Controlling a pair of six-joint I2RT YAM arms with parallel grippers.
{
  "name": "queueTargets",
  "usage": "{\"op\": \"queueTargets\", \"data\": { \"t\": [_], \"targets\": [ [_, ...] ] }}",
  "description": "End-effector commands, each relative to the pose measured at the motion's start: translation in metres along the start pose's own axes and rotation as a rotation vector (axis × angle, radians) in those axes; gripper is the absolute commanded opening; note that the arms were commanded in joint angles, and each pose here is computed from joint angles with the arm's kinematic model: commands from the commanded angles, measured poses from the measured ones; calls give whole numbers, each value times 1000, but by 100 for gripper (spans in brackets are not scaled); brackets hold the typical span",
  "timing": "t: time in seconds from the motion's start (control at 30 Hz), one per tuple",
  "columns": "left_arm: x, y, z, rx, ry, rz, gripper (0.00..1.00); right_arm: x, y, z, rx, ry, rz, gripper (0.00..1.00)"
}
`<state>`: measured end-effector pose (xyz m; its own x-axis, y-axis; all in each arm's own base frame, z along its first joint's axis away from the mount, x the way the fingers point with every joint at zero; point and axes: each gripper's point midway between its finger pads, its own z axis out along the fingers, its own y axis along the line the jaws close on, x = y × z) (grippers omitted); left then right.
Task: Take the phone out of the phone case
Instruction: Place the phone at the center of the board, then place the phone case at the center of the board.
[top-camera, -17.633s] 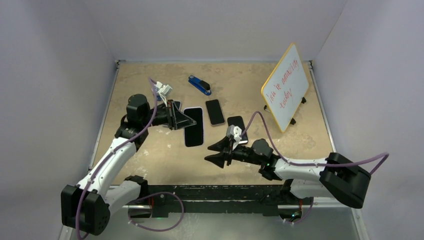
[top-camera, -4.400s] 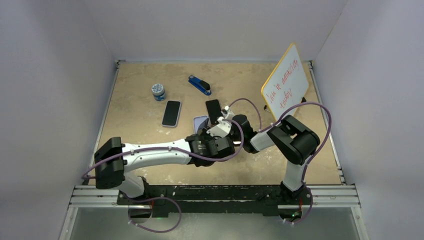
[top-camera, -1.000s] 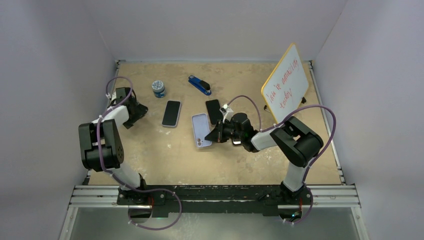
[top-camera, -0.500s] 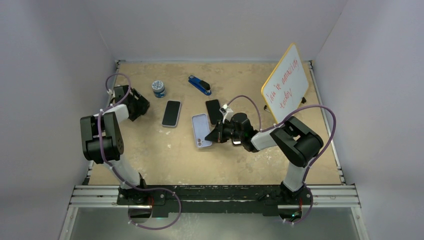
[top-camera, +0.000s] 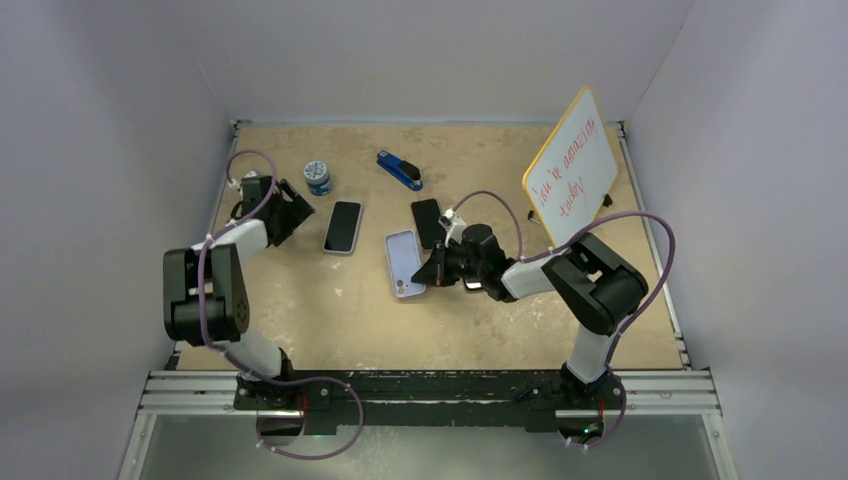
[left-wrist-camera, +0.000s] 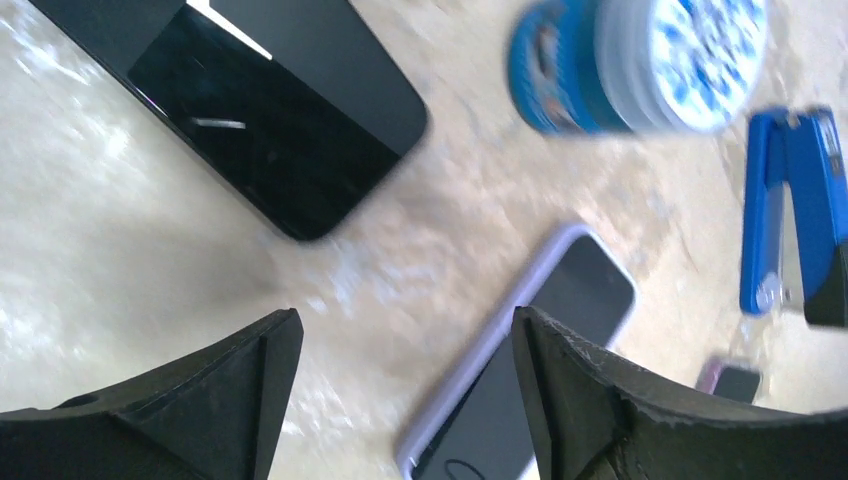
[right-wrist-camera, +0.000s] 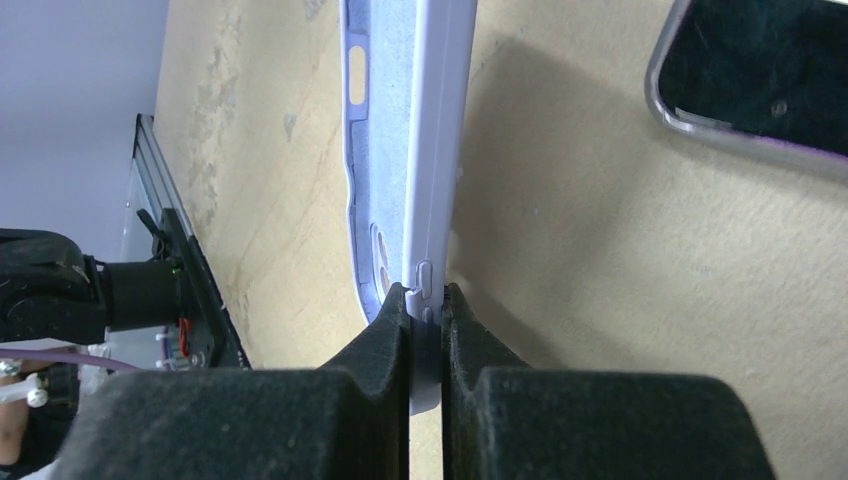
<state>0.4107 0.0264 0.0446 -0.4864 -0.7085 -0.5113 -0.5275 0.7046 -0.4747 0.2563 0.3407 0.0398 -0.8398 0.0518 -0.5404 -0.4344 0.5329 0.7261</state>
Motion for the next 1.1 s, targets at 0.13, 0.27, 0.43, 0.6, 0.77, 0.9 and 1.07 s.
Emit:
{"op": "queueTargets", "data": {
  "t": [0.13, 0.27, 0.43, 0.6, 0.77, 0.9, 1.07],
  "targets": [
    [15, -29, -68, 59, -144, 156, 80, 13, 25, -21, 68, 25, 2, 0],
    [30, -30, -85, 90, -149, 228, 80, 35, 35, -26, 91, 65, 4, 0],
    [43, -40, -99, 121, -175, 332, 83, 55, 38, -25, 127, 78, 81, 0],
    [53, -48, -106, 97, -195, 424, 84, 56, 24, -24, 224, 40, 150, 4],
    [61, -52, -106, 78, -190, 482, 84, 62, 15, -29, 266, 37, 167, 18],
    [65, -57, -106, 81, -177, 517, 84, 62, 13, -33, 276, 47, 131, 36],
    [70, -62, -99, 80, -136, 544, 84, 56, 14, -42, 284, 39, 29, 60]
  ]
}}
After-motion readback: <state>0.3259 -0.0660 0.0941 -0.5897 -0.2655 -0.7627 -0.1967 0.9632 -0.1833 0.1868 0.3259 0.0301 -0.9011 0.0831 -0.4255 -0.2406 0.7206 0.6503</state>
